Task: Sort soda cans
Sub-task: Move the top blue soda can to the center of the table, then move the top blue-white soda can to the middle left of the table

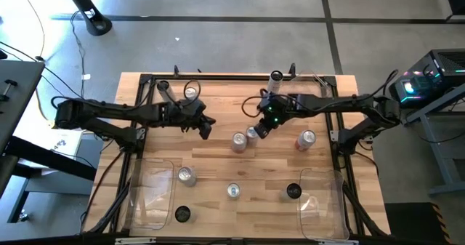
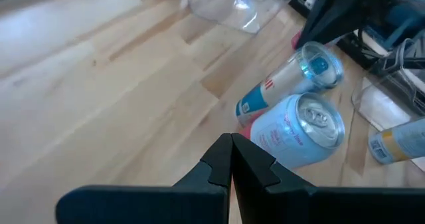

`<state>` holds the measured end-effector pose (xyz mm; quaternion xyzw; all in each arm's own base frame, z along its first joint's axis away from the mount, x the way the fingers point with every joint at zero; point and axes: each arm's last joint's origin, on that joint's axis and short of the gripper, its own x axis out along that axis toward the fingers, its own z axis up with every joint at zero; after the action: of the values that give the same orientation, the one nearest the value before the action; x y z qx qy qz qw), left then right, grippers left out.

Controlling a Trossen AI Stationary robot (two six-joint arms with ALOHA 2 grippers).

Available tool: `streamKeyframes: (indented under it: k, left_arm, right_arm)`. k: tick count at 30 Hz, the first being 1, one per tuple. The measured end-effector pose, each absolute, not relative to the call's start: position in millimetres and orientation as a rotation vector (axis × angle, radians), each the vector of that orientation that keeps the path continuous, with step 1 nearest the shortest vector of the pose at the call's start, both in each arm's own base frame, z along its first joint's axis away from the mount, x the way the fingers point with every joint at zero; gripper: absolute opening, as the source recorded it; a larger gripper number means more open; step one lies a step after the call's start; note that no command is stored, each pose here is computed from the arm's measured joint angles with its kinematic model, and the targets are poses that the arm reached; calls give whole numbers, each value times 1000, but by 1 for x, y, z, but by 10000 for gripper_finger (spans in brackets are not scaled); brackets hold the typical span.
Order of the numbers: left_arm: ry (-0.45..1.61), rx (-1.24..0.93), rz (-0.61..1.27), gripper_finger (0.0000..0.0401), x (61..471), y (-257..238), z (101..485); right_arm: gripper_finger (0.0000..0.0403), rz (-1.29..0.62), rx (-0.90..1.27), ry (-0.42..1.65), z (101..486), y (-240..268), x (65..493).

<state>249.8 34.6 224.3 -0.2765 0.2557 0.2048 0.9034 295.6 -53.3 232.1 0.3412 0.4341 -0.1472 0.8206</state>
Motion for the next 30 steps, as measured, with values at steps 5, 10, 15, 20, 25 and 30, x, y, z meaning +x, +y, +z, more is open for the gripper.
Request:
streamKeyframes:
  k: [5, 10, 15, 20, 25, 30]
  left_arm:
    - [512, -605, 416, 0, 250, 27, 219]
    - [461, -609, 397, 0, 250, 26, 225]
    - [377, -598, 435, 0, 239, 42, 242]
    - [326, -592, 607, 0, 220, 80, 282]
    - [435, -567, 745, 0, 206, 114, 326]
    - [674, -645, 817, 0, 198, 149, 315]
  right_arm:
    - [0, -293, 715, 923, 234, -46, 297]
    - [0, -349, 713, 822, 251, -64, 286]
    - [0, -411, 727, 737, 263, -87, 275]
    - [0, -376, 762, 630, 268, -105, 278]
    - [0, -342, 787, 589, 264, -110, 288]
    - [0, -326, 786, 588, 260, -111, 293]
